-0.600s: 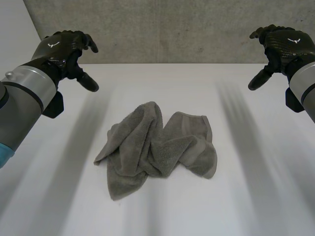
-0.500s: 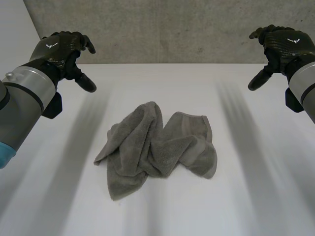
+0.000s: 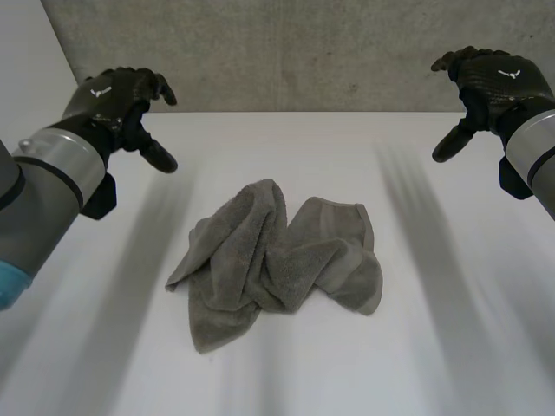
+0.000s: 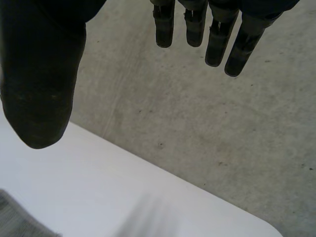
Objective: Fold the towel.
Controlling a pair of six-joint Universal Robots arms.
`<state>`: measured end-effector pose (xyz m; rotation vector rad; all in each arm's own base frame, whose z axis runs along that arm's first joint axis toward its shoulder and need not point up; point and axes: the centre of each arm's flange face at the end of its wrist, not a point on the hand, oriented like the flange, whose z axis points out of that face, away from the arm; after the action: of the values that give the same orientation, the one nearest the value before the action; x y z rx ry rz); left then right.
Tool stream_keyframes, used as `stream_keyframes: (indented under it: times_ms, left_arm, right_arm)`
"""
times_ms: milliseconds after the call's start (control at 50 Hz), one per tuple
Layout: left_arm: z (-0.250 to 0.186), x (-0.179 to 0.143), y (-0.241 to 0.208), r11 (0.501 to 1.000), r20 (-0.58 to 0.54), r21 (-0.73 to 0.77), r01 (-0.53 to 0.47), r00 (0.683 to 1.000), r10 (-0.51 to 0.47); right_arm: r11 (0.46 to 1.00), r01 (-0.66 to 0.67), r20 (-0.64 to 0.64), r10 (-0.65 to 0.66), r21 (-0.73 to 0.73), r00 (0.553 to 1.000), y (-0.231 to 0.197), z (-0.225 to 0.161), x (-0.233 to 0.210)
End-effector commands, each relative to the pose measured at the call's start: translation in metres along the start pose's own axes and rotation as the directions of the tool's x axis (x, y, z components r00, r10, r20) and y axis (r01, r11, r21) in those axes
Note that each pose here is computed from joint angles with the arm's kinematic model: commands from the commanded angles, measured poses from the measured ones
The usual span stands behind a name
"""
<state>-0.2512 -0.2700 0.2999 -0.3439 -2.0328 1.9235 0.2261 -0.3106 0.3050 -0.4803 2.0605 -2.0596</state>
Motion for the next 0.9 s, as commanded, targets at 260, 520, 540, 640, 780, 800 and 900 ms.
stream_keyframes:
  times_ms: [260,520,540,640,780,800,900]
  left_arm:
    - [-0.036,0.004,0.067,0.977,-0.017,-0.211,-0.005,1.0,0.002]
    - [-0.029,0.028,0.125,0.943,-0.091,-0.329,-0.044,0.996,0.014]
    - [-0.027,0.028,0.13,0.941,-0.092,-0.336,-0.045,0.996,0.014]
    - [-0.017,0.029,0.141,0.939,-0.091,-0.341,-0.047,0.996,0.017]
    - [0.004,0.026,0.121,0.966,-0.082,-0.257,-0.036,0.997,0.015]
    - [0.014,0.026,0.107,0.979,-0.082,-0.202,-0.031,0.997,0.015]
    - [0.051,0.015,0.051,0.999,-0.077,0.011,-0.05,0.996,0.051]
  right_arm:
    - [0.93,0.115,0.319,0.002,-0.349,0.948,0.076,-0.012,-0.034]
    - [0.847,0.151,0.429,0.098,-0.509,0.898,0.143,-0.018,-0.077]
    - [0.844,0.148,0.428,0.104,-0.516,0.898,0.145,-0.018,-0.077]
    - [0.835,0.119,0.42,0.143,-0.538,0.896,0.149,-0.019,-0.08]
    - [0.879,0.113,0.454,0.126,-0.464,0.882,0.131,-0.008,-0.078]
    - [0.879,0.113,0.454,0.126,-0.464,0.882,0.131,-0.008,-0.078]
    - [0.966,0.111,0.483,0.016,-0.235,0.876,0.067,0.02,-0.073]
